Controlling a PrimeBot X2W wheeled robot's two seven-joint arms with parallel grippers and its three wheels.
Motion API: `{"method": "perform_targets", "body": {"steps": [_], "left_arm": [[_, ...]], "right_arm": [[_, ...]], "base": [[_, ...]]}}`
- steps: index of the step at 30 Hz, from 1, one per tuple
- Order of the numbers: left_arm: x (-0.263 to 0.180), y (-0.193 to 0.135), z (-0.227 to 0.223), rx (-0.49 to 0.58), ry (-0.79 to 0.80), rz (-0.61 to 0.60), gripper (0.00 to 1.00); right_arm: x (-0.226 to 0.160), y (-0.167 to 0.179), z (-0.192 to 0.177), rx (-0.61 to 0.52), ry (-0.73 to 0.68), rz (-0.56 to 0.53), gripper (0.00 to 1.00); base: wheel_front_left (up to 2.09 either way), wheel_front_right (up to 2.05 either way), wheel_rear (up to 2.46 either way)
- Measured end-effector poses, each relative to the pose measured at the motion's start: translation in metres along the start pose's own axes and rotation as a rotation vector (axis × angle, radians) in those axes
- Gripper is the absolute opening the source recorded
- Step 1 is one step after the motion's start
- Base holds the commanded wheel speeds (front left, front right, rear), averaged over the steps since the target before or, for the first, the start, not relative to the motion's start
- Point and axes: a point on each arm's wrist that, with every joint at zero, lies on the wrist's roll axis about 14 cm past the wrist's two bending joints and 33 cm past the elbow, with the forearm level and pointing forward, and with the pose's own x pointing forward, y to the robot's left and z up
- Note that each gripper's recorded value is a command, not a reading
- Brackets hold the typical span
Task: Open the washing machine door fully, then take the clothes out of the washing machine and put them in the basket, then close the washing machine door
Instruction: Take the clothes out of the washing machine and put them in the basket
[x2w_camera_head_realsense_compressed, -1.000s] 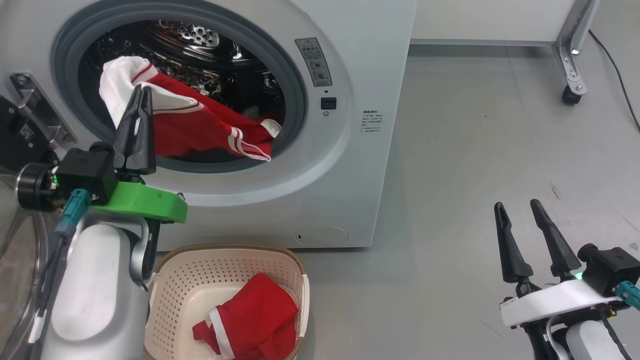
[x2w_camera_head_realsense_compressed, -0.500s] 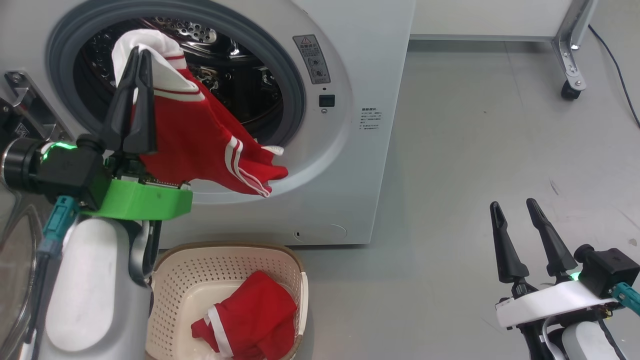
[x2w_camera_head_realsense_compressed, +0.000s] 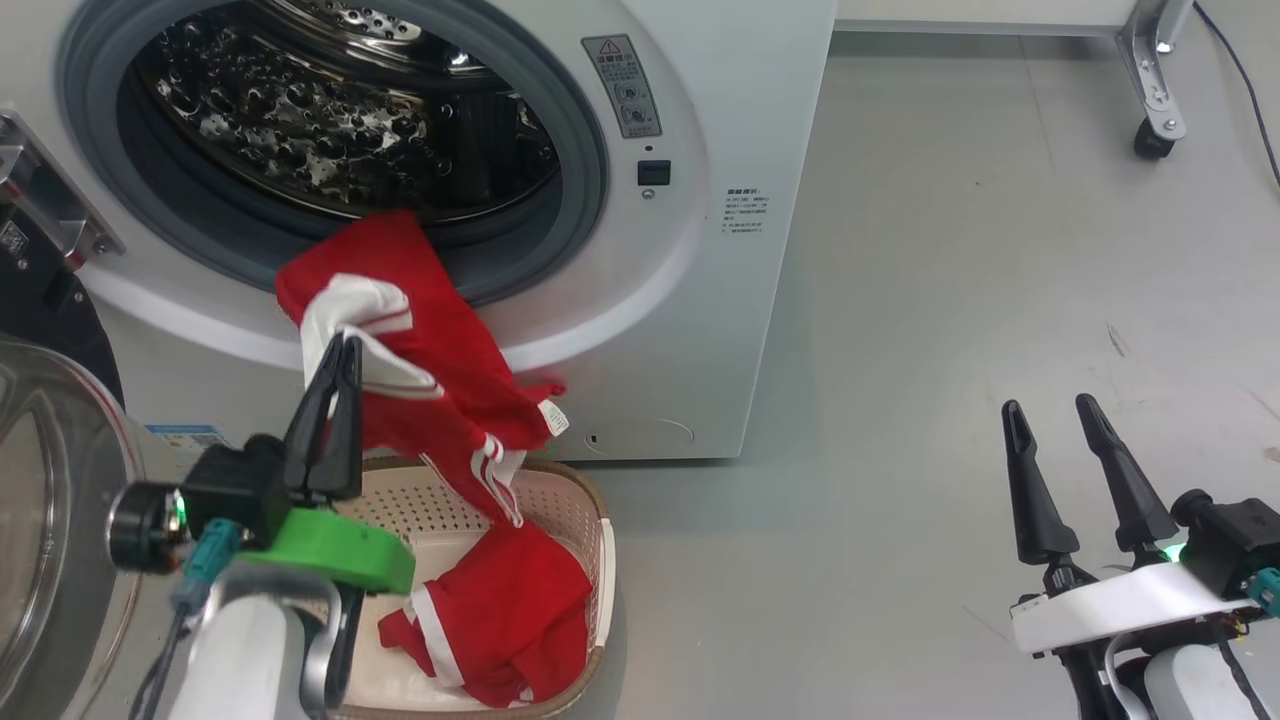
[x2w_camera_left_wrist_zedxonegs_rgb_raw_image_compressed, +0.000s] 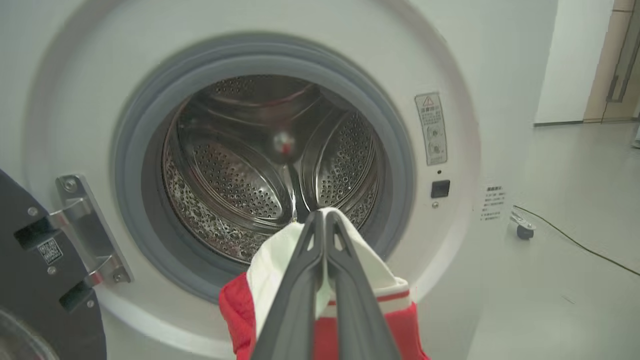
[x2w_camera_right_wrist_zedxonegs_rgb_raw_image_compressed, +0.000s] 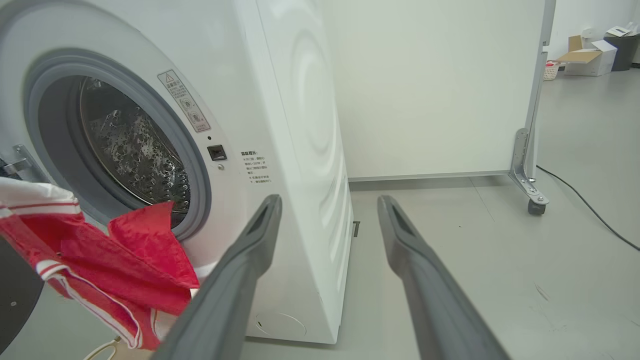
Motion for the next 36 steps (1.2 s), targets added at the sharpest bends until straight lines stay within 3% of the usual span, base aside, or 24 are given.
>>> {"method": "perform_targets", "body": {"steps": [5, 12, 24, 36], "left_arm": [[-0.037, 0.020, -0.066, -0.014, 0.231, 0.088, 0.00], [-0.060, 0.033, -0.109, -0.029, 0.386, 0.156, 0.00], [-0.088, 0.031, -0.176, -0.059, 0.634, 0.172, 0.00], [-0.081, 0.026, -0.237, -0.060, 0.848, 0.160, 0.00]], "right_arm": [[0.003, -0.002, -0.006, -0.003, 0.019, 0.003, 1.00], [0.005, -0.003, -0.015, -0.011, 0.051, 0.013, 1.00], [0.014, -0.013, -0.024, -0.034, 0.088, 0.015, 1.00], [0.018, -0.044, -0.035, -0.070, 0.136, -0.042, 1.00]], "base": [[0.00, 0.00, 0.00], [0.00, 0.00, 0.00], [0.00, 0.00, 0.00], [0.00, 0.00, 0.00]]}}
